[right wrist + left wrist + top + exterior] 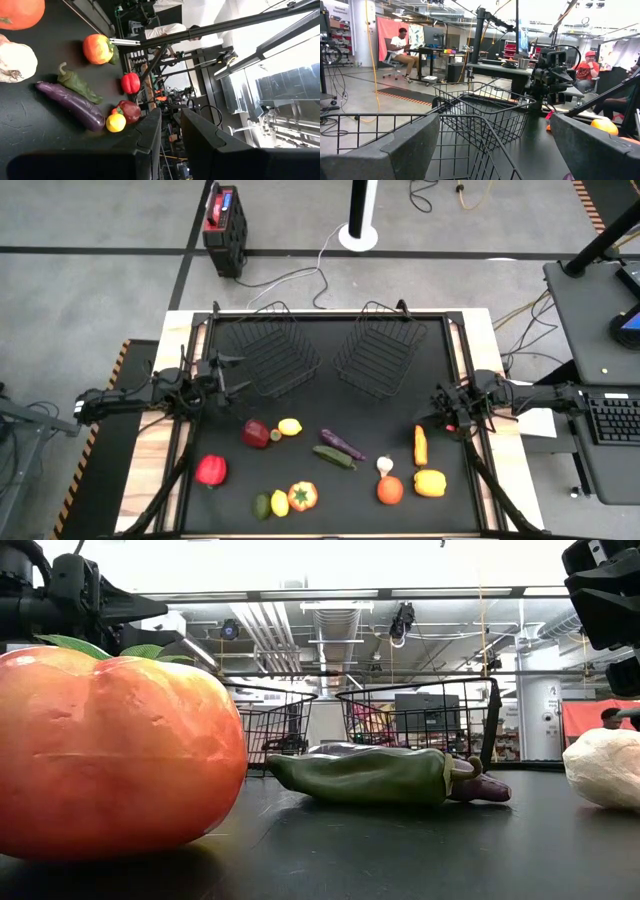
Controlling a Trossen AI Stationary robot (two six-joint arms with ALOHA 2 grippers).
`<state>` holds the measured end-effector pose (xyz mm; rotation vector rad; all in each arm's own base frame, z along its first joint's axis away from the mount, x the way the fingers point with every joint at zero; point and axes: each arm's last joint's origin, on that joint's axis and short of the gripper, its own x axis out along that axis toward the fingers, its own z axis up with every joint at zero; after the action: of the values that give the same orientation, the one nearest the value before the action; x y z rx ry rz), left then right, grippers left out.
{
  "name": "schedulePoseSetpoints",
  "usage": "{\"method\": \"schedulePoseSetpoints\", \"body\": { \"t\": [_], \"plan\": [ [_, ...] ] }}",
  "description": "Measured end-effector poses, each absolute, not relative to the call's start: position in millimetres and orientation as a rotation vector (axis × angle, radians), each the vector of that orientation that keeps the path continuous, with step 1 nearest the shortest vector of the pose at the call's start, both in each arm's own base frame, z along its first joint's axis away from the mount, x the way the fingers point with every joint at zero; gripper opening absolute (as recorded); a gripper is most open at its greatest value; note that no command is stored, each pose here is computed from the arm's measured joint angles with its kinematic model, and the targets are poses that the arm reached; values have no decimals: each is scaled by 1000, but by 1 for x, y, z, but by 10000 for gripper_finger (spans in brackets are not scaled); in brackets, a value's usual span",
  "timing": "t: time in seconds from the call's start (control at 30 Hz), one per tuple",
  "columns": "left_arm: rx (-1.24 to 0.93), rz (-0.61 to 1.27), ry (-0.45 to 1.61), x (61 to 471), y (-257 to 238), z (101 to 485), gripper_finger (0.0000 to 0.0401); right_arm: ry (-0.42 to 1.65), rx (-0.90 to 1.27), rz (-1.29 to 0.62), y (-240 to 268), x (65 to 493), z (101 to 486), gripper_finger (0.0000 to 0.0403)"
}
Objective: Sort produce into baskets
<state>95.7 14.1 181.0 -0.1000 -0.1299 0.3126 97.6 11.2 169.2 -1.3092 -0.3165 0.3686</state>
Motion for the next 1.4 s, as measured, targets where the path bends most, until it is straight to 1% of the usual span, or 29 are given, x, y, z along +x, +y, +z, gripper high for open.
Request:
{"method": "schedulePoseSetpoints", "body": {
  "t": [1.17,1.23,1.33,1.4],
  "plan": [
    [-104,313,-144,96,14,182,362,-329,-1317,358,11,98,170,68],
    [-169,306,-175,95,14,184,362,-343,-1322,345,11,98,172,68],
    [-359,282,-246,95,14,188,362,-363,-1330,315,11,97,175,68],
    [-435,269,-276,94,14,190,362,-350,-1338,261,10,98,177,68]
  ]
}}
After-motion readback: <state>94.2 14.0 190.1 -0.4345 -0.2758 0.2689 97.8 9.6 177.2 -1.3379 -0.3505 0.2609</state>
